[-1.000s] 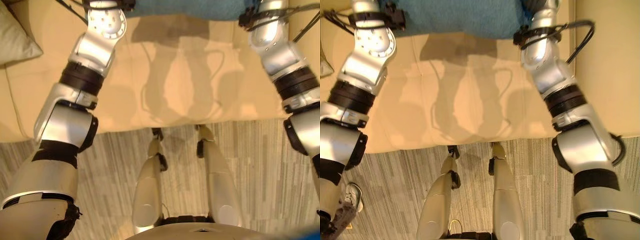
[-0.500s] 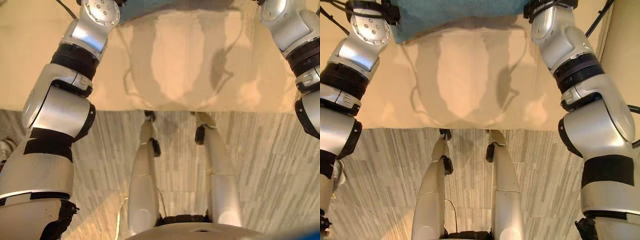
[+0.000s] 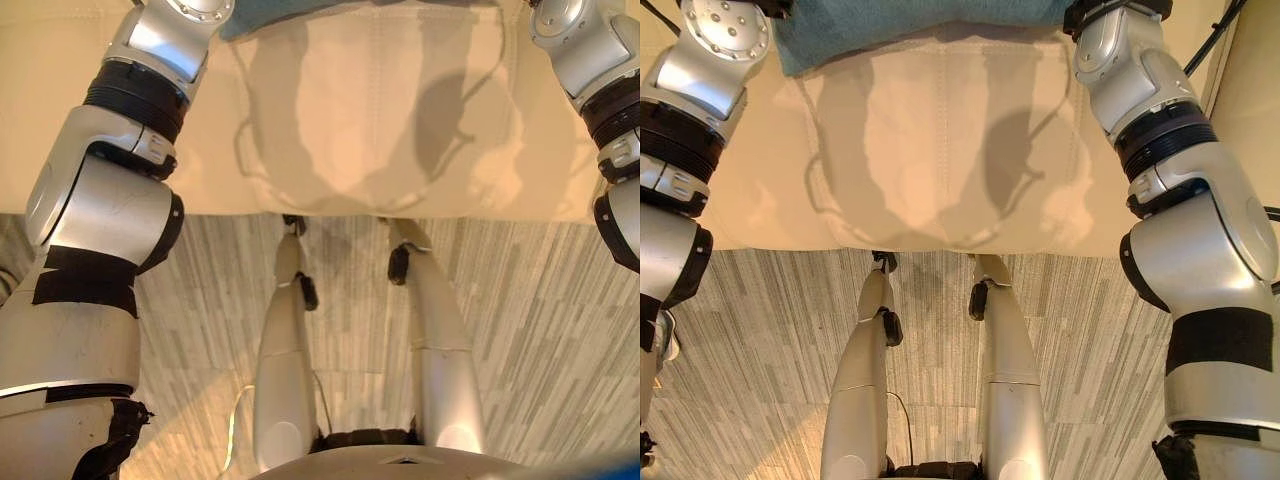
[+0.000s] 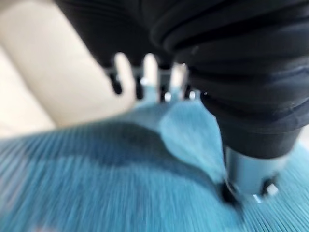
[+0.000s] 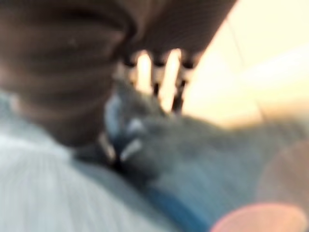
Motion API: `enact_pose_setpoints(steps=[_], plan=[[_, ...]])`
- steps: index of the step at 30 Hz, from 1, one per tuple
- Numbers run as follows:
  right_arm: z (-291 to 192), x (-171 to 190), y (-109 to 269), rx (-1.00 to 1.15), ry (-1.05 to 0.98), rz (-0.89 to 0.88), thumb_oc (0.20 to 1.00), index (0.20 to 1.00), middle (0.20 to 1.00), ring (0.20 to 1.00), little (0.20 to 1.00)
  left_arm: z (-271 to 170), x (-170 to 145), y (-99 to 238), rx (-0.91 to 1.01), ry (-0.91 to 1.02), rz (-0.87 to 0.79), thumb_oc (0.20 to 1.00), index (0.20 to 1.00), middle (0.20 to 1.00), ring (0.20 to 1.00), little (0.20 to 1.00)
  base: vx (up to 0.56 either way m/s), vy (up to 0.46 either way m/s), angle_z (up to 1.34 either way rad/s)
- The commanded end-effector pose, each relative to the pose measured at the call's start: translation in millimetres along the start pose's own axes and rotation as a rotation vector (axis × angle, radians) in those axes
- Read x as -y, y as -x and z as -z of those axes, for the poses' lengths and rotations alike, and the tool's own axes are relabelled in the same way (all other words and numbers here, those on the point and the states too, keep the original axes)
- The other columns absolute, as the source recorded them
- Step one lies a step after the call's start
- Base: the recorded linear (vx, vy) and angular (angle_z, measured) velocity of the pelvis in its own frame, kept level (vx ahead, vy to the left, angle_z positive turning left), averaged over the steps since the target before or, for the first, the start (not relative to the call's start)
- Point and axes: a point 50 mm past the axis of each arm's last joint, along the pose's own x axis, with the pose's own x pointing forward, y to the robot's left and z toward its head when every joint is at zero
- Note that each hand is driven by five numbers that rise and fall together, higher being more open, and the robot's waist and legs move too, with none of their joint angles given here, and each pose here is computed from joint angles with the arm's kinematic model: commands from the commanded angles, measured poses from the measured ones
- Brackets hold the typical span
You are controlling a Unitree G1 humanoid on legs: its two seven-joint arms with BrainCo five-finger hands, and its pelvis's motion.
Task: Pick up all the scattered cushions and arrange them neatly on the sofa.
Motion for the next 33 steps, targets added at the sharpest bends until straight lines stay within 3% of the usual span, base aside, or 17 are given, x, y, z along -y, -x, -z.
enact_pose_setpoints(steps=[1,33], plan=[[-49,-21,6,0.138,-0.134,-0.052,1.000,1.000,1.000,1.000,1.000,-51,10,-8,0.202,0.121,0.010,1.000,1.000,1.000,1.000,1.000,-0.01,0.021,-0.04],[4,4,9,0.046,-0.104,-0.039,1.000,1.000,1.000,1.000,1.000,51,-81,11,-0.055,-0.129,-0.116,1.000,1.000,1.000,1.000,1.000,-0.01,0.005,-0.01]])
